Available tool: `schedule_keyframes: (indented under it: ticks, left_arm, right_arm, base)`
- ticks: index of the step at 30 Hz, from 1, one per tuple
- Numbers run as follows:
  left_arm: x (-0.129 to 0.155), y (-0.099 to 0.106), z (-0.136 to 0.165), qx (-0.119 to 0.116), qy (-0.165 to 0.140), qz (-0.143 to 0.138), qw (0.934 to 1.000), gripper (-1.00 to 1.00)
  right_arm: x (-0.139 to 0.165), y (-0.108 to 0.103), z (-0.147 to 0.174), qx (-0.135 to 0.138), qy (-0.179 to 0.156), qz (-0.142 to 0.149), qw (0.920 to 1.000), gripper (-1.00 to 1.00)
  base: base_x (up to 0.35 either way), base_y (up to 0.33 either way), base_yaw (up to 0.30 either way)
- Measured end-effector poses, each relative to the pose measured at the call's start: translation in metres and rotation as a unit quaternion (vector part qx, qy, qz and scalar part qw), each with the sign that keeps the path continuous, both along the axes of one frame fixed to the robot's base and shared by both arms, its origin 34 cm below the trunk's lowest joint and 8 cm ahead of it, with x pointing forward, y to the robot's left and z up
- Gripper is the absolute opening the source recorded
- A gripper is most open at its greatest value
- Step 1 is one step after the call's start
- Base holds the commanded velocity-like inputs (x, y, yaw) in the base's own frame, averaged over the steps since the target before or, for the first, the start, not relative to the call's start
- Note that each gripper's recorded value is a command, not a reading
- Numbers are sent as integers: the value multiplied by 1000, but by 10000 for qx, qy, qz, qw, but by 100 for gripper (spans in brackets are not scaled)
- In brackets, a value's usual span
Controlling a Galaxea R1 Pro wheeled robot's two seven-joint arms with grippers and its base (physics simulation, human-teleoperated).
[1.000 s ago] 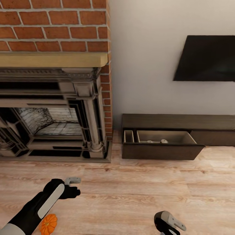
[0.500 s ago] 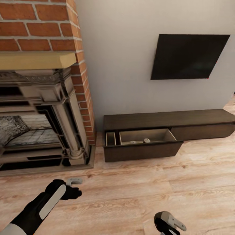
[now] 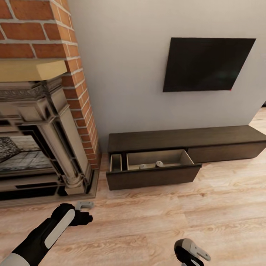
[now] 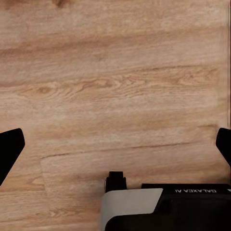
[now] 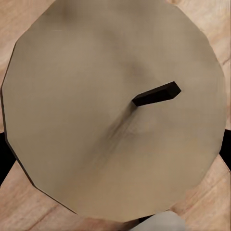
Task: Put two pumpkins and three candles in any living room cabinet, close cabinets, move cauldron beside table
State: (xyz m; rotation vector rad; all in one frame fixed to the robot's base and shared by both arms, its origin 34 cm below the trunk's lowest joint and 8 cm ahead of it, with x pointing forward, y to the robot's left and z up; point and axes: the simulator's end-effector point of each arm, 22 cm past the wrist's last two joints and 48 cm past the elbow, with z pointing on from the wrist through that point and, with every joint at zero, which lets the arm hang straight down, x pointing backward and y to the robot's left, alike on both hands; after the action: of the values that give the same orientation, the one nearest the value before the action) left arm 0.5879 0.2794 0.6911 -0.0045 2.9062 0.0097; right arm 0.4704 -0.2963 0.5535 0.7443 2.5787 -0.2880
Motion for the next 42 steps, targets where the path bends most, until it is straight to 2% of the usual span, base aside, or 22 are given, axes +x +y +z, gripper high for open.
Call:
schedule_keyframes:
  ticks: [7, 14, 42]
  left_arm:
    - [0, -2, 0, 0, 3, -22, 10000, 100]
    - [1, -1, -1, 156, -67, -167, 9997, 100]
    - [1, -1, -1, 157, -77, -167, 9997, 100]
  right_arm:
    - [-2, 0, -1, -6, 17, 14, 10000, -100]
    - [1, 0, 0, -9, -26, 20, 10000, -100]
    - [0, -1, 0, -15, -6, -13, 10000, -100]
  base:
    - [239, -265, 0]
    - [239, -265, 0]
    - [239, -263, 0]
